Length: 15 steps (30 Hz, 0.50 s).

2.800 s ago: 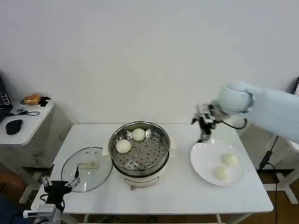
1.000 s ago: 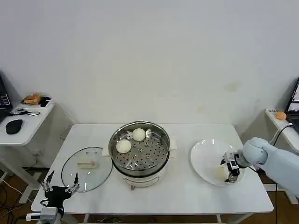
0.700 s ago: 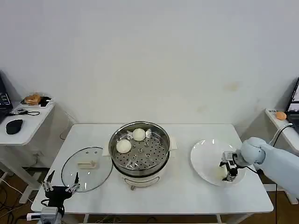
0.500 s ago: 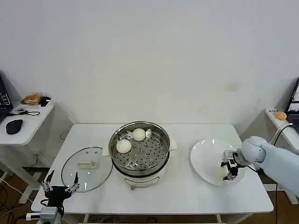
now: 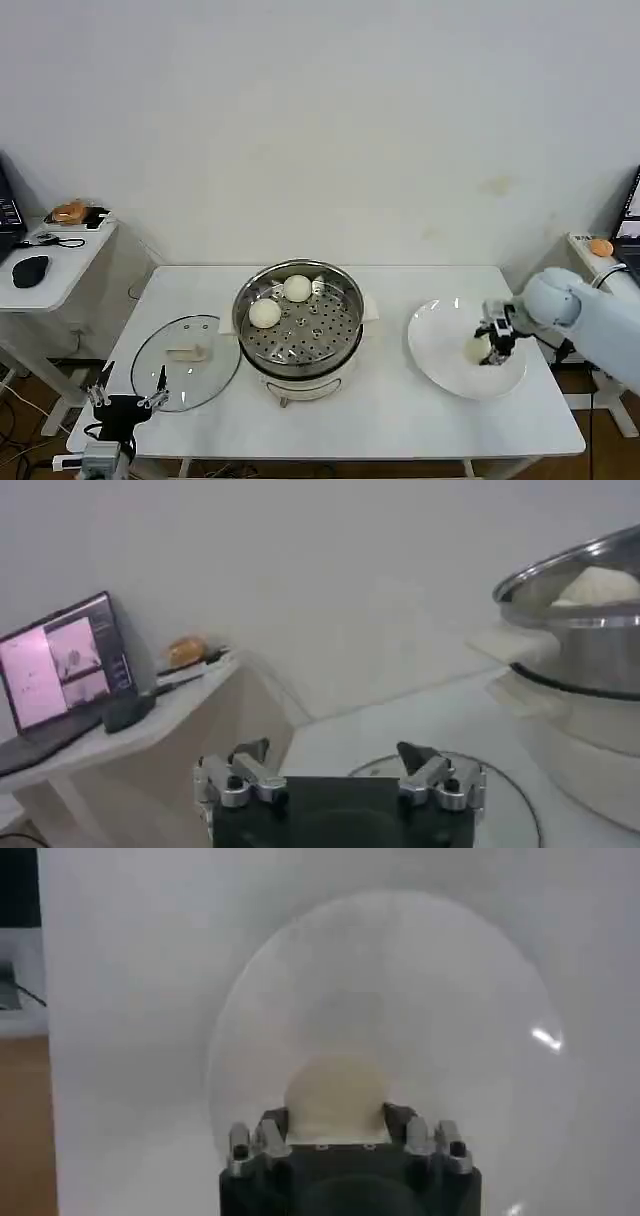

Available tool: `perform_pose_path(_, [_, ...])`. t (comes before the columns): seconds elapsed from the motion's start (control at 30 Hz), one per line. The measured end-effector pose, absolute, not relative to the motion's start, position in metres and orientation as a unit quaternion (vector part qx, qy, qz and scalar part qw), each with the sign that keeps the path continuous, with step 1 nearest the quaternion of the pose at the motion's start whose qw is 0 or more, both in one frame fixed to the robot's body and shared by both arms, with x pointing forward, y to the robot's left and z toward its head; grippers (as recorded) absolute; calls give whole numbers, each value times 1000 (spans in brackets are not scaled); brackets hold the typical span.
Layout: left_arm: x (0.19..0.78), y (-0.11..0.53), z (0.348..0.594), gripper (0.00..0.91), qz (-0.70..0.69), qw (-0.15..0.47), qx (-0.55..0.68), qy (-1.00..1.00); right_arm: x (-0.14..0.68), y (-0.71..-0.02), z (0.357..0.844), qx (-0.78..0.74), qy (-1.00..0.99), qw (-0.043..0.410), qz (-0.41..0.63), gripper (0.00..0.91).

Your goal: Take steamed baozi put them in steamer then cover it.

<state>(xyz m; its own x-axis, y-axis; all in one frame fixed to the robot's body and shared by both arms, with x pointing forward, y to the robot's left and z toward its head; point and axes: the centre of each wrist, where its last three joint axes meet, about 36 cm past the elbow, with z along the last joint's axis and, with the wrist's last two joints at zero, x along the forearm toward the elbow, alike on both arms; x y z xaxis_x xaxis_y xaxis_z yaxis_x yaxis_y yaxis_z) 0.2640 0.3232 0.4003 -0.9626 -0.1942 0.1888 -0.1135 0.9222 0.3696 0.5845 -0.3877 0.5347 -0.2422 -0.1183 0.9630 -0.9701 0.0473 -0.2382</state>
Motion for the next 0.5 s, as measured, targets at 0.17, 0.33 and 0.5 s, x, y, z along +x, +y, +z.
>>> perform_pose_path(0.17, [264, 322, 403, 907, -181, 108, 78, -974, 595, -370, 577, 460, -607, 377, 527, 655])
perform_pose_path(0.33, [262, 323, 405, 907, -183, 107, 79, -974, 605, -342, 619, 465, -609, 340, 544, 655])
perform_pose_path(0.5, [260, 325, 407, 907, -185, 108, 82, -973, 614, -300, 655, 481, -602, 301, 562, 655])
